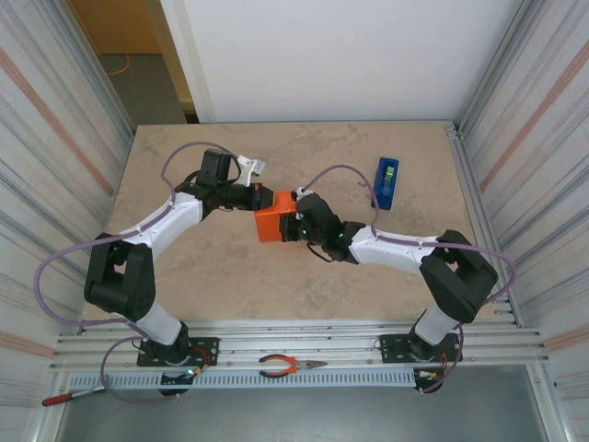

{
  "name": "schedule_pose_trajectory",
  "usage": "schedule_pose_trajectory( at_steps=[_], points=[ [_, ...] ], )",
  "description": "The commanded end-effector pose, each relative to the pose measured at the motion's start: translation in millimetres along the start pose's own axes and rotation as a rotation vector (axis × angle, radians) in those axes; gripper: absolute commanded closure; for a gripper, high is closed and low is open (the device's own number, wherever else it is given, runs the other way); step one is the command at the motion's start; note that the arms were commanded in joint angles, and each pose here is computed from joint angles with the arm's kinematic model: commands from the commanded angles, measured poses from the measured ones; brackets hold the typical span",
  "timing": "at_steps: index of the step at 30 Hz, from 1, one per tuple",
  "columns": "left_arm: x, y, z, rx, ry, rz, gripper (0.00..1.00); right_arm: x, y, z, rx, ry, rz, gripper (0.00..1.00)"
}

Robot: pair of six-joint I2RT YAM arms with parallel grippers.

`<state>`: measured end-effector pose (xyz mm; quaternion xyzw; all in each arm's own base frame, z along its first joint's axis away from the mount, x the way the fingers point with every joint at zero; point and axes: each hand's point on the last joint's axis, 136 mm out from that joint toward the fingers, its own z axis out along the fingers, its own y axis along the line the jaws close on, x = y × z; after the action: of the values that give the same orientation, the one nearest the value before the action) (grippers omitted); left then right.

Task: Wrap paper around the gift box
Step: Stick the wrapping paper to the gift box, then lay the gift box flat at the top-center of the table.

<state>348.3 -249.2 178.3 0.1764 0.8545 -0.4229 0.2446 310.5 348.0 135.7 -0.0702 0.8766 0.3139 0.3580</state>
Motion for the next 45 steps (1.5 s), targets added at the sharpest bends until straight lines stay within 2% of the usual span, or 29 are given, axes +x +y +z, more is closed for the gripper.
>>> schedule_pose_trajectory(
  at_steps=[1, 6, 16, 27, 32, 33, 34, 39, 43, 44, 45],
  points=[
    [35.4, 2.1, 9.8, 0.002, 0.111, -0.08, 1.0, -18.5, -4.5, -0.2, 0.013, -0.052, 0.04, 1.0],
    [19.2, -4.2, 5.4, 0.017, 0.08, -0.076, 1.0, -7.5, -4.7, -16.8, -0.017, -0.016, 0.056, 1.0],
    [-26.5, -21.5, -13.2, 0.055, -0.014, -0.058, 1.0, 26.8, -29.5, -48.2, 0.003, 0.052, 0.09, 1.0],
    [-21.2, -17.5, -12.9, 0.044, -0.017, -0.062, 1.0, 4.4, 4.8, -30.9, -0.103, 0.025, 0.08, 1.0],
    [-37.6, -25.7, -32.9, 0.033, -0.106, -0.009, 0.99, 1.8, -3.5, -32.3, -0.088, 0.027, 0.097, 1.0],
    [-39.9, -26.2, -38.3, 0.021, -0.127, -0.001, 0.94, 2.4, -8.4, -35.5, -0.076, 0.03, 0.101, 1.0],
    [-41.8, -25.6, -44.2, 0.007, -0.148, 0.005, 0.88, 2.5, -14.9, -39.7, -0.061, 0.032, 0.105, 0.93],
    [-37.4, -20.3, -64.3, -0.049, -0.205, 0.007, 0.57, 4.0, -51.6, -61.1, 0.031, 0.053, 0.13, 0.47],
    [-21.1, -8.4, -72.6, -0.11, -0.224, -0.016, 0.36, 0.9, -75.2, -72.8, 0.111, 0.077, 0.114, 0.23],
    [-16.4, -3.9, -74.6, -0.134, -0.23, -0.025, 0.26, 0.6, -80.8, -74.1, 0.137, 0.089, 0.102, 0.18],
    [-11.7, 0.1, -76.4, -0.154, -0.236, -0.031, 0.02, 0.5, -85.9, -75.0, 0.165, 0.101, 0.091, 0.13]
  ],
)
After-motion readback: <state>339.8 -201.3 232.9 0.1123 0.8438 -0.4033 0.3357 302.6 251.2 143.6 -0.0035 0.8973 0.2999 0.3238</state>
